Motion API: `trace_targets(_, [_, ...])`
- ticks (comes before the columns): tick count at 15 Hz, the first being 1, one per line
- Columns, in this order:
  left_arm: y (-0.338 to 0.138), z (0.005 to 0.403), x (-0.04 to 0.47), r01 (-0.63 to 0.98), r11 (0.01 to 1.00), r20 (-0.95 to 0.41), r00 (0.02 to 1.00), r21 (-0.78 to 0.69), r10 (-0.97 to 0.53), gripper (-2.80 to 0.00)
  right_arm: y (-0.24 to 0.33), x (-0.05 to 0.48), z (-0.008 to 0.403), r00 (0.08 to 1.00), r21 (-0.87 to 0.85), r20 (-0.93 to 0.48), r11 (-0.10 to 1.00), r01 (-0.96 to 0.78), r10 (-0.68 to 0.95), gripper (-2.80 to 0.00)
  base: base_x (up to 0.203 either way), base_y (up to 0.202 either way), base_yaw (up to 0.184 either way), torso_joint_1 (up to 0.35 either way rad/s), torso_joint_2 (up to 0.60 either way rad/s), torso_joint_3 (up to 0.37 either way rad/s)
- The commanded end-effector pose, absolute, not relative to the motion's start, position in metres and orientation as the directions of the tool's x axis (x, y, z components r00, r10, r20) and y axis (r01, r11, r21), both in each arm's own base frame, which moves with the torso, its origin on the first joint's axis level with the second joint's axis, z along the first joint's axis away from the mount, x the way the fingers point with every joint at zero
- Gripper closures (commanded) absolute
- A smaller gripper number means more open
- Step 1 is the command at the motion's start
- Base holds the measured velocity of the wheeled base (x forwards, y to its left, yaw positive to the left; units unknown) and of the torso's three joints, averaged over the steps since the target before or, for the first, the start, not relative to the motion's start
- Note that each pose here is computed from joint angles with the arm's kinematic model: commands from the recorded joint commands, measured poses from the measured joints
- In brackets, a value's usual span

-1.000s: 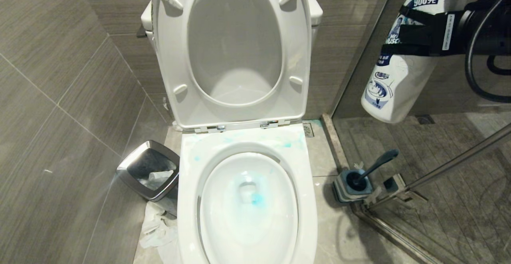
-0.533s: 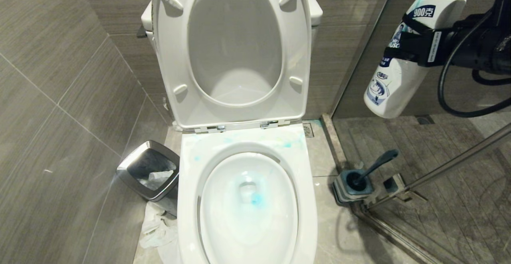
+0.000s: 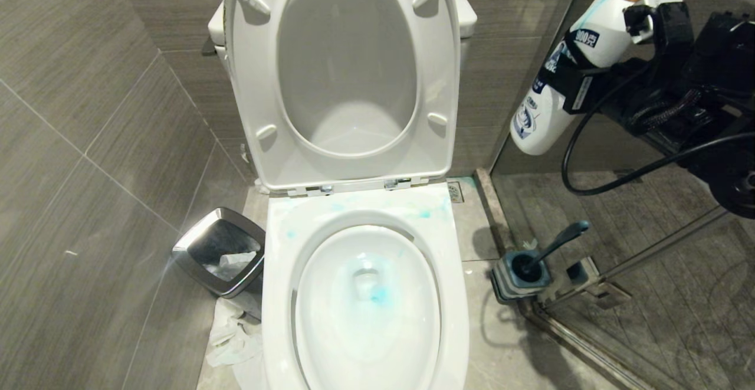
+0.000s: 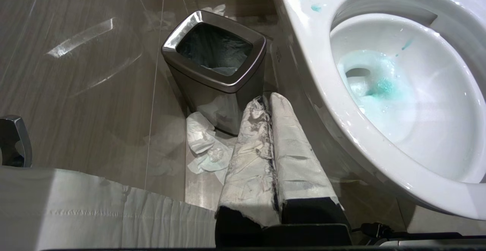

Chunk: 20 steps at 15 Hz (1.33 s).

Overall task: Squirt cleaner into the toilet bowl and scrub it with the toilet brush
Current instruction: Place the cleaning agent on the floor

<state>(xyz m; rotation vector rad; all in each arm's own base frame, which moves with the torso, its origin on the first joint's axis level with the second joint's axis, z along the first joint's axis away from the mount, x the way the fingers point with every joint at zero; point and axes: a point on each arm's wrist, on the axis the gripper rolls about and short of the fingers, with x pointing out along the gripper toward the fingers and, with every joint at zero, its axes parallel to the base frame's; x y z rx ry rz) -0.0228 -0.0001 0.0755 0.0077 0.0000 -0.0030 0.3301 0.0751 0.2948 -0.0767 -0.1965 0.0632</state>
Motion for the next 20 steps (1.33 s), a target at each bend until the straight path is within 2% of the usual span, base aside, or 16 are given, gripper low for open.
trace_targets(1, [0.000, 0.075, -0.023, 0.003, 1.000, 0.000, 1.000, 0.008, -0.003, 0.00, 0.075, 0.336, 0.278, 0.986, -0.089, 0.146, 0.994, -0.066, 0.078, 0.00, 0.000, 0.000, 0.000, 0.000, 0.00, 0.000])
trace_targets(5, [0.000, 0.075, -0.023, 0.003, 1.000, 0.000, 1.000, 0.008, -0.003, 0.00, 0.063, 0.341, 0.278, 0.967, -0.106, 0.191, 0.983, -0.149, 0.167, 0.00, 0.000, 0.000, 0.000, 0.000, 0.00, 0.000])
trace_targets(20, [0.000, 0.075, -0.023, 0.003, 1.000, 0.000, 1.000, 0.008, -0.003, 0.00, 0.060, 0.376, 0.236, 0.973, -0.104, 0.170, 0.985, -0.140, 0.157, 0.00, 0.000, 0.000, 0.000, 0.000, 0.00, 0.000])
